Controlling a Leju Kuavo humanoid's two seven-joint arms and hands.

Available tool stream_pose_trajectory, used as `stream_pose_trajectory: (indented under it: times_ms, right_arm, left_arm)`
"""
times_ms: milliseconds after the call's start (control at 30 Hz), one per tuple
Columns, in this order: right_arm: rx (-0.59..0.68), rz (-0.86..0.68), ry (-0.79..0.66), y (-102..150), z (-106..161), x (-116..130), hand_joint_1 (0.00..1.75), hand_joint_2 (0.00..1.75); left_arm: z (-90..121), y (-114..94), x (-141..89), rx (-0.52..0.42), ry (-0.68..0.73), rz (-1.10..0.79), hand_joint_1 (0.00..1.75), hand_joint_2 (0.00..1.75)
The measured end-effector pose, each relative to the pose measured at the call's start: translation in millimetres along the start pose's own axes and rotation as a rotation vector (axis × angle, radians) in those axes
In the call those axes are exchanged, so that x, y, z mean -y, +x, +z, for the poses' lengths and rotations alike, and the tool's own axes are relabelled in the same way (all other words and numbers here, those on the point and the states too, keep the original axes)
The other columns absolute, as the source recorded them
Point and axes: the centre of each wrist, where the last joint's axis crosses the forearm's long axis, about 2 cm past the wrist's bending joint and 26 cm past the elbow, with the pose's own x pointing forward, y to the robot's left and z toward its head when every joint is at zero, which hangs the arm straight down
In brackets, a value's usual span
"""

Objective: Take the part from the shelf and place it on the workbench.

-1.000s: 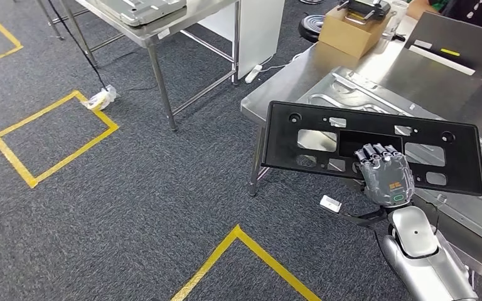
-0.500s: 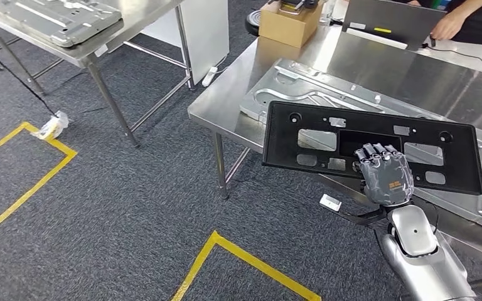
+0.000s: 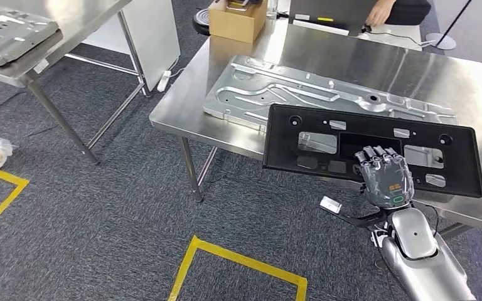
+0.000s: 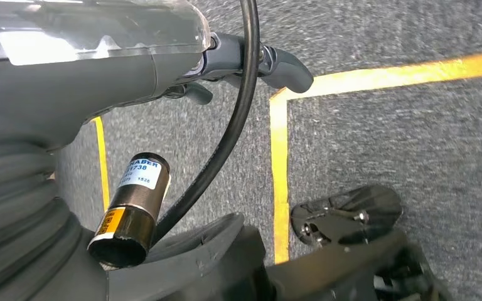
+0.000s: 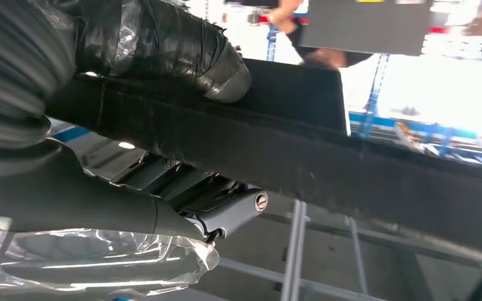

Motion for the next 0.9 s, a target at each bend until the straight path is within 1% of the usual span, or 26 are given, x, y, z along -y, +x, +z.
stream_pose_trajectory:
  times_ms: [300,900]
  right_arm:
    - [-0.019,-0.022,0.009,-1.1,-2.1,0.0,1.73,1.75]
    - [-0.004,0.006,0.014,4.2,-6.0,-3.2,1.73,1.75]
  left_arm:
    - [0.0,1.5,0.8,-0.001,0.000,0.005,0.00,1.75]
    - [0.2,-1.2,0.0,-0.067,0.024,0.058,0.00,1.75]
